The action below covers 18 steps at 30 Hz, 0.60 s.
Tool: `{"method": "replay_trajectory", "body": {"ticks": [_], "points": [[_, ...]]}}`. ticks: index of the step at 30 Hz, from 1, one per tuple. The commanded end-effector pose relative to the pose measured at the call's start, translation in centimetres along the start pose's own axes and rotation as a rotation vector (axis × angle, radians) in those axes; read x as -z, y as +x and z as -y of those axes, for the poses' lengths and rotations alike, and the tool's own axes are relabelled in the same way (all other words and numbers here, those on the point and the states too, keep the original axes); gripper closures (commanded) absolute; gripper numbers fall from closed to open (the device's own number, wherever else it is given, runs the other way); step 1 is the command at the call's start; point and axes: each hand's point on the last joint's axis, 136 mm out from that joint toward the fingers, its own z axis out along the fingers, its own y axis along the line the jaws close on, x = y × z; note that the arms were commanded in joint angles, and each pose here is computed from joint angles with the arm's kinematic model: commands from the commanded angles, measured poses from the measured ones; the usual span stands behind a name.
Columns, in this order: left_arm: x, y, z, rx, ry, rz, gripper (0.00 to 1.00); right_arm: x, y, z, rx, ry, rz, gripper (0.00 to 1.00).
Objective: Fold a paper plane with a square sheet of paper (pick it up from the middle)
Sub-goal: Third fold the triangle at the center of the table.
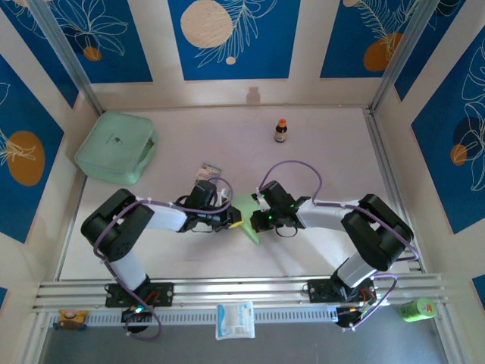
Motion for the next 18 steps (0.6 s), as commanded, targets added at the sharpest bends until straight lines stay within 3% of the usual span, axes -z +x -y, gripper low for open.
{"method": "replay_trajectory", "body": {"ticks": [1,18], "points": [[-0.3,0.3,-0.2,-0.009,-0.001,-0.016,0.89,-0.1,1.0,0.9,-0.026,0.025,-0.026,1.00],[-0.6,0.8,-3.2,-0.003,-0.135,-0.041,0.89,-0.1,0.8,0.6,-0.027,0.010,-0.024,1.00]]}}
